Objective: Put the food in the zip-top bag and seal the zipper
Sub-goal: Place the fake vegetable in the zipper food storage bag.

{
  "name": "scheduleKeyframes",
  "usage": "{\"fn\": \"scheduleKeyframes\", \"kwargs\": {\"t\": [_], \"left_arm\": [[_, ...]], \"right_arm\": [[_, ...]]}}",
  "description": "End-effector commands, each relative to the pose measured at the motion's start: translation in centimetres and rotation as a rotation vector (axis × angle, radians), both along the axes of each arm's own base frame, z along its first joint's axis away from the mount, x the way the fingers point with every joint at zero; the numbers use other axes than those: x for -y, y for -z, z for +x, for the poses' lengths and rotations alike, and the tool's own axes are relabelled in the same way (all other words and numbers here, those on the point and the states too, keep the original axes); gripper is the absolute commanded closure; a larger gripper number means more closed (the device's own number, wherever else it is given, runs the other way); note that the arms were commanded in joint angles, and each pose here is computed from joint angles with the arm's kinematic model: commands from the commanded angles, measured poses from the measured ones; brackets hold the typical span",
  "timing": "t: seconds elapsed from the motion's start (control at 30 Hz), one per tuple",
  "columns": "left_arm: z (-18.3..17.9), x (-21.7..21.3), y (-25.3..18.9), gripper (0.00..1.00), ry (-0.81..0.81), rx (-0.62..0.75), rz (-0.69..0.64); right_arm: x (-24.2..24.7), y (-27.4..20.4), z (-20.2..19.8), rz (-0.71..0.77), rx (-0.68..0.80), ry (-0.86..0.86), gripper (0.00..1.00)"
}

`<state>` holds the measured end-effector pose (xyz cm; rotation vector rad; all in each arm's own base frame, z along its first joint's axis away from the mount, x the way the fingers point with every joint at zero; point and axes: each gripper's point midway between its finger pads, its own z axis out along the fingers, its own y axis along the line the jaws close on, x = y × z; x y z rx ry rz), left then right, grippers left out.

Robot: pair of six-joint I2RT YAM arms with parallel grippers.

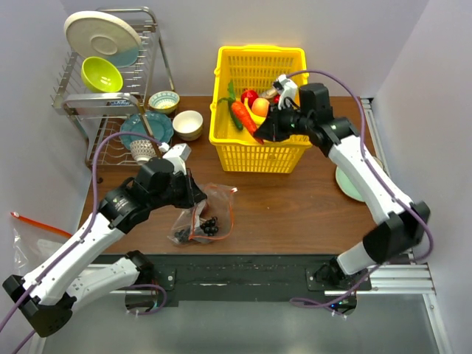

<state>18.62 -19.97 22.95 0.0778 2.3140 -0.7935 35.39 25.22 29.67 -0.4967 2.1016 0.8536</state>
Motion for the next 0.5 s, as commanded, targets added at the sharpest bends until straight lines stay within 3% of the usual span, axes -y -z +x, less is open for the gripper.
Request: {"fn": "scheduleKeyframes", "kwargs": {"t": [0.0, 0.13, 0.47], "left_arm": [[0.7, 0.2, -2.3, 1.0, -0.017, 0.05, -0.043], [0.8, 0.3, -2.2, 1.0, -0.019, 0.04, -0.039], [1.0, 0.5, -2.3, 1.0, -0.034, 0.031, -0.052]], "right_arm": [[-2.1, -2.4, -6.2, 0.088, 0.065, -0.151, 1.0], [-3.4, -3.1, -12.1, 0.141, 0.09, -0.269, 1.0], [-3.8, -0.5, -19.0, 0.294, 0.025, -0.383, 1.0]]}}
